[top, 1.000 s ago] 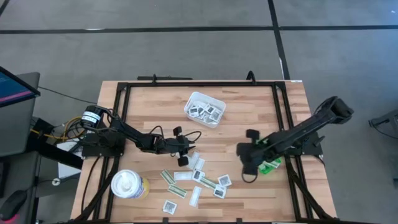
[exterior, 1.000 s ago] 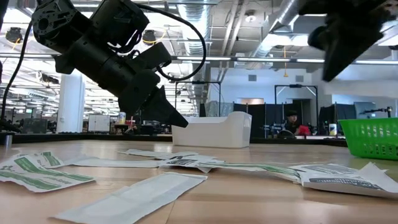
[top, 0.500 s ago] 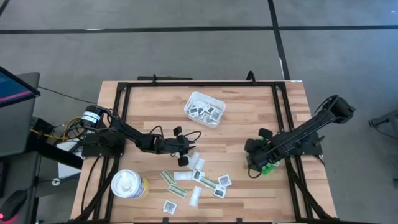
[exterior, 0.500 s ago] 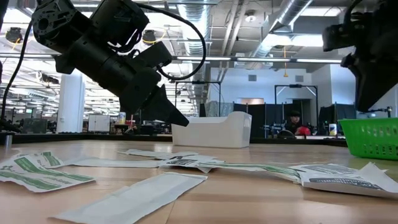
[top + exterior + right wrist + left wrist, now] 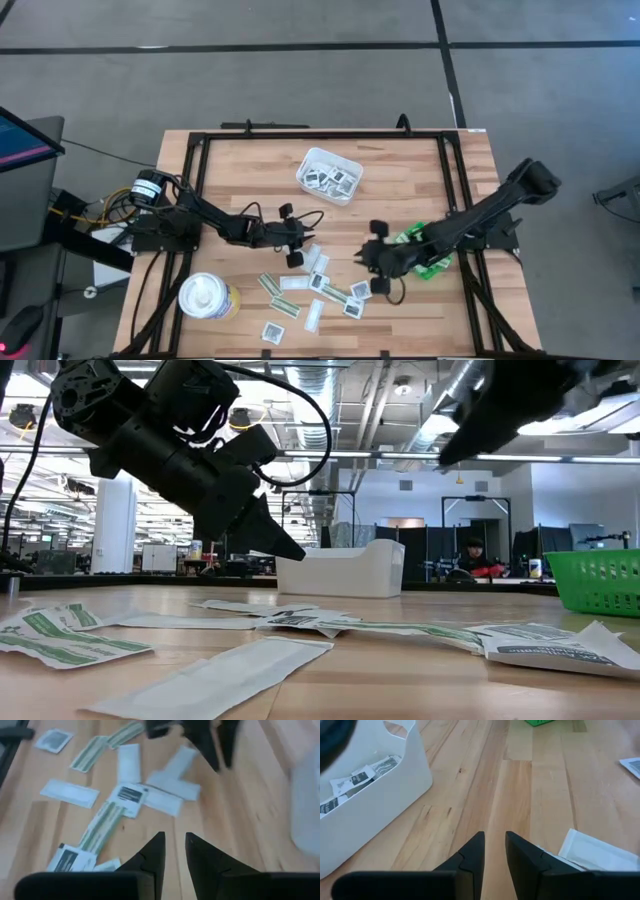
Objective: Pick & Place First Aid Supplies
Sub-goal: Put the bandage pack into the green bin
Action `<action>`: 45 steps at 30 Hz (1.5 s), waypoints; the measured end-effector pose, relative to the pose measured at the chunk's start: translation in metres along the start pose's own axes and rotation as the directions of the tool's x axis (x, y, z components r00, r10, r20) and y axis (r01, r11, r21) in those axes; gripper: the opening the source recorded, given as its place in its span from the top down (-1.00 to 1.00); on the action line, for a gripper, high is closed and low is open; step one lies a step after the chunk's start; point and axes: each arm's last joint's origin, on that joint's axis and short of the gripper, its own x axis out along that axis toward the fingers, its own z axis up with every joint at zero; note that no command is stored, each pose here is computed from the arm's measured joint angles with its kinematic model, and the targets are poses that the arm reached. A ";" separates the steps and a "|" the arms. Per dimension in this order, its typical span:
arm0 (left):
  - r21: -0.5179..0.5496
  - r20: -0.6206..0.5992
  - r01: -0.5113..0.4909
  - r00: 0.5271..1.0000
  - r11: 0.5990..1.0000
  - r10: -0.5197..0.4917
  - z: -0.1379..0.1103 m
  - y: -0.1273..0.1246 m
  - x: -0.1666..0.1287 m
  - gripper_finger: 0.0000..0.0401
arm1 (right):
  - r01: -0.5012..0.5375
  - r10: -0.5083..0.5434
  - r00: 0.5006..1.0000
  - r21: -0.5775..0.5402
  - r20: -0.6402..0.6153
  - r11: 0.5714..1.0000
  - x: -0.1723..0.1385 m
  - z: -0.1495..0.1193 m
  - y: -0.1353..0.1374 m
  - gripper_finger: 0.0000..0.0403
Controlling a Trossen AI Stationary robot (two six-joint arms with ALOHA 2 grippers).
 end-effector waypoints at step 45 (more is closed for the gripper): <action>0.005 0.001 -0.005 1.000 1.000 0.005 0.000 0.001 0.001 0.61 | -0.380 0.420 0.890 0.219 -0.180 0.899 0.105 -0.026 0.019 0.65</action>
